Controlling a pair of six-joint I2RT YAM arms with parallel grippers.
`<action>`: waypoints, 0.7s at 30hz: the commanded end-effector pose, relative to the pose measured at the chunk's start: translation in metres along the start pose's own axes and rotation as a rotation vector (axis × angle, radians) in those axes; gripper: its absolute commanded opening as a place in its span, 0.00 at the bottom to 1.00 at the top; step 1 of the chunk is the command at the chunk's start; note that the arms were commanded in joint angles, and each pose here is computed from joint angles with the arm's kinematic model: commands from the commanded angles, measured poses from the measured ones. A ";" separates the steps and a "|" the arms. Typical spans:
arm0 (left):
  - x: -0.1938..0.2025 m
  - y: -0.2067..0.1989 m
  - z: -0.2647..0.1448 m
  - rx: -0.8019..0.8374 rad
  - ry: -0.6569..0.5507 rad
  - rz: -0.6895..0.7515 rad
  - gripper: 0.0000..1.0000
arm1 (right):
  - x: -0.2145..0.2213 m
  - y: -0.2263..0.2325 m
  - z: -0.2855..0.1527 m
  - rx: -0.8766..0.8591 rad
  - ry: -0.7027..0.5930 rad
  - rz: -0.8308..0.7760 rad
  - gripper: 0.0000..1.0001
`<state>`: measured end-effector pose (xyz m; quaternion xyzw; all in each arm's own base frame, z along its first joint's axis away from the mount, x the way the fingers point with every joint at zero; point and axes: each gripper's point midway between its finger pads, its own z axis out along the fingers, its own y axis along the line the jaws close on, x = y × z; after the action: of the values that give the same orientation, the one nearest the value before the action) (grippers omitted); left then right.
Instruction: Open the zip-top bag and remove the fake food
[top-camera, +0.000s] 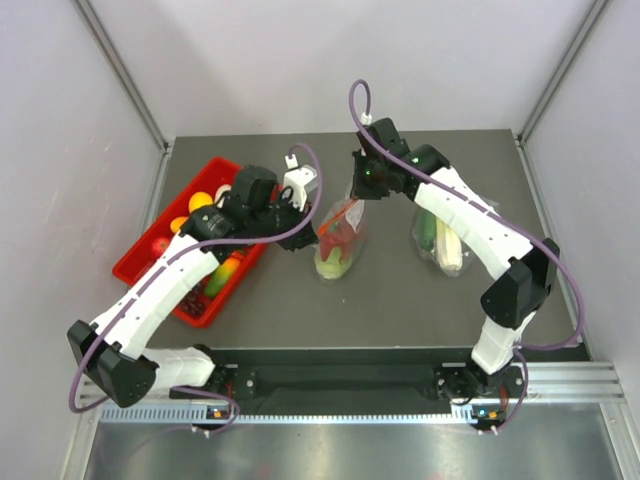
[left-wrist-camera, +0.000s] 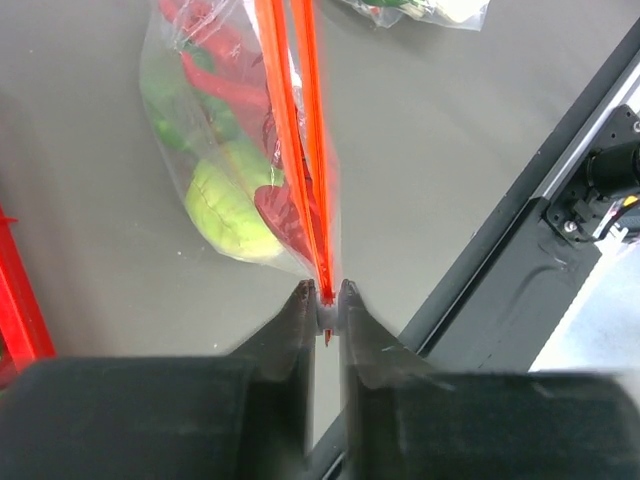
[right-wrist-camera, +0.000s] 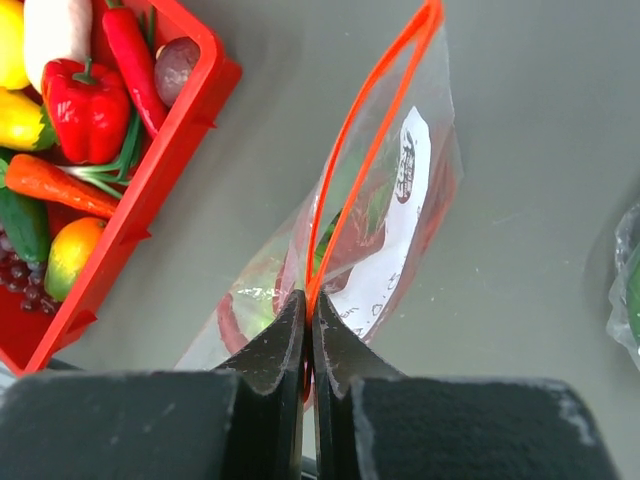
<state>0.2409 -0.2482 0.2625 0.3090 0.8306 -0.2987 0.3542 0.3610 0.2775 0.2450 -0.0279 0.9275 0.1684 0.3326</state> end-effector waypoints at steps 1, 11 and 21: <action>0.003 -0.017 -0.023 0.043 -0.004 -0.017 0.31 | -0.059 -0.030 -0.009 0.070 -0.199 0.009 0.00; -0.104 -0.002 -0.027 -0.045 -0.323 -0.071 0.69 | -0.029 -0.002 -0.025 -0.146 -0.191 -0.028 0.00; -0.122 0.024 0.046 0.008 -0.359 -0.323 0.70 | 0.000 0.020 -0.050 -0.340 -0.241 -0.069 0.00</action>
<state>0.3290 -0.2919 0.3151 0.1579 0.8054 -0.3724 0.4332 0.3319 0.2633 0.2377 -0.0710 0.8878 0.2510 0.3793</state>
